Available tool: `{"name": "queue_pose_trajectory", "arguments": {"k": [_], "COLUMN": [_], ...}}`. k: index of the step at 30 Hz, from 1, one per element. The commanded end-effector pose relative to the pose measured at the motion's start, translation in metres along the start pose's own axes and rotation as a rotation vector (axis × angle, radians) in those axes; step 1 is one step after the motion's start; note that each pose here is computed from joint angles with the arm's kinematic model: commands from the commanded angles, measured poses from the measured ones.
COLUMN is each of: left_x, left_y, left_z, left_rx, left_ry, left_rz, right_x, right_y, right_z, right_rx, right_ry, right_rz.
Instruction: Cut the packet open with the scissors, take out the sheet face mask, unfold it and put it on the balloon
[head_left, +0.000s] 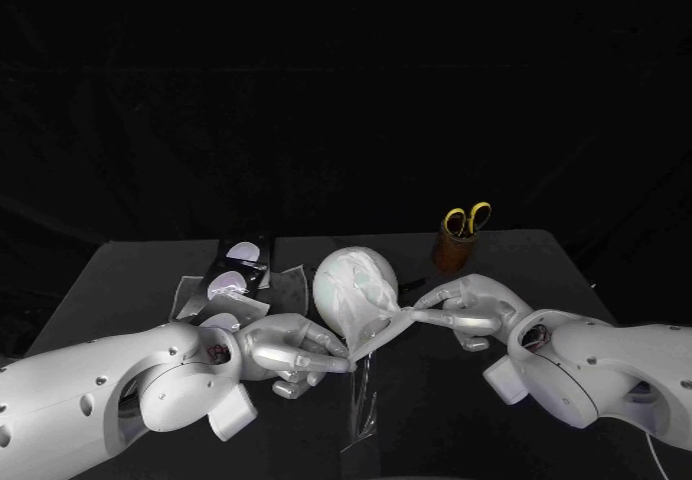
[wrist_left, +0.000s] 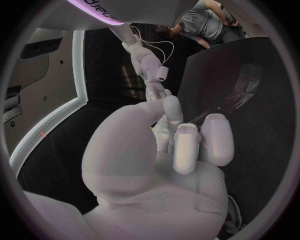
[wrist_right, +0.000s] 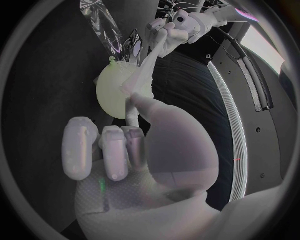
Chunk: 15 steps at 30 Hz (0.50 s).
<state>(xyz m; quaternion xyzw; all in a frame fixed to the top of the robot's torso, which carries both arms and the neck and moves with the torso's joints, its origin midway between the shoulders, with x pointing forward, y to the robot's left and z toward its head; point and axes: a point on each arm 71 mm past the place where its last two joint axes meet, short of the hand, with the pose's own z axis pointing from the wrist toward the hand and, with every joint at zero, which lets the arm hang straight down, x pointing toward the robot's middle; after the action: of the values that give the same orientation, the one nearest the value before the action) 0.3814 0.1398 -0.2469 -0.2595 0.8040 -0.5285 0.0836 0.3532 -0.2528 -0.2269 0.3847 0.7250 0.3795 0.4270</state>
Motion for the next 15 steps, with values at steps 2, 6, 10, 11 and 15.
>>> {"name": "queue_pose_trajectory", "arguments": {"k": [2,6,10,11,15], "left_x": [0.0008,-0.0022,-0.0054,-0.0060,-0.0066], "left_y": [0.0002,0.0002,0.0013,0.0017,0.0031], "left_z": [0.0001,0.0003,-0.0002,-0.0004,-0.0007], "left_rx": [-0.001,-0.002,-0.014,-0.018,-0.035], "left_ry": [-0.002,-0.043,-0.080,-0.086,-0.088], "left_rz": [0.001,-0.018,-0.030,-0.031,-0.029], "right_x": [-0.0040,-0.0026,-0.0015,-0.0014,-0.0020], "right_y": [-0.0012,-0.0009,-0.0007,-0.0008,-0.0015], "right_z": [0.0021,0.0034,0.0041,0.0042,0.0043], "right_rx": [-0.004,-0.003,-0.002,-0.002,0.003], "right_ry": [-0.029,-0.026,-0.023,-0.022,-0.024], "right_rz": [0.014,0.029,0.039,0.041,0.044]}}
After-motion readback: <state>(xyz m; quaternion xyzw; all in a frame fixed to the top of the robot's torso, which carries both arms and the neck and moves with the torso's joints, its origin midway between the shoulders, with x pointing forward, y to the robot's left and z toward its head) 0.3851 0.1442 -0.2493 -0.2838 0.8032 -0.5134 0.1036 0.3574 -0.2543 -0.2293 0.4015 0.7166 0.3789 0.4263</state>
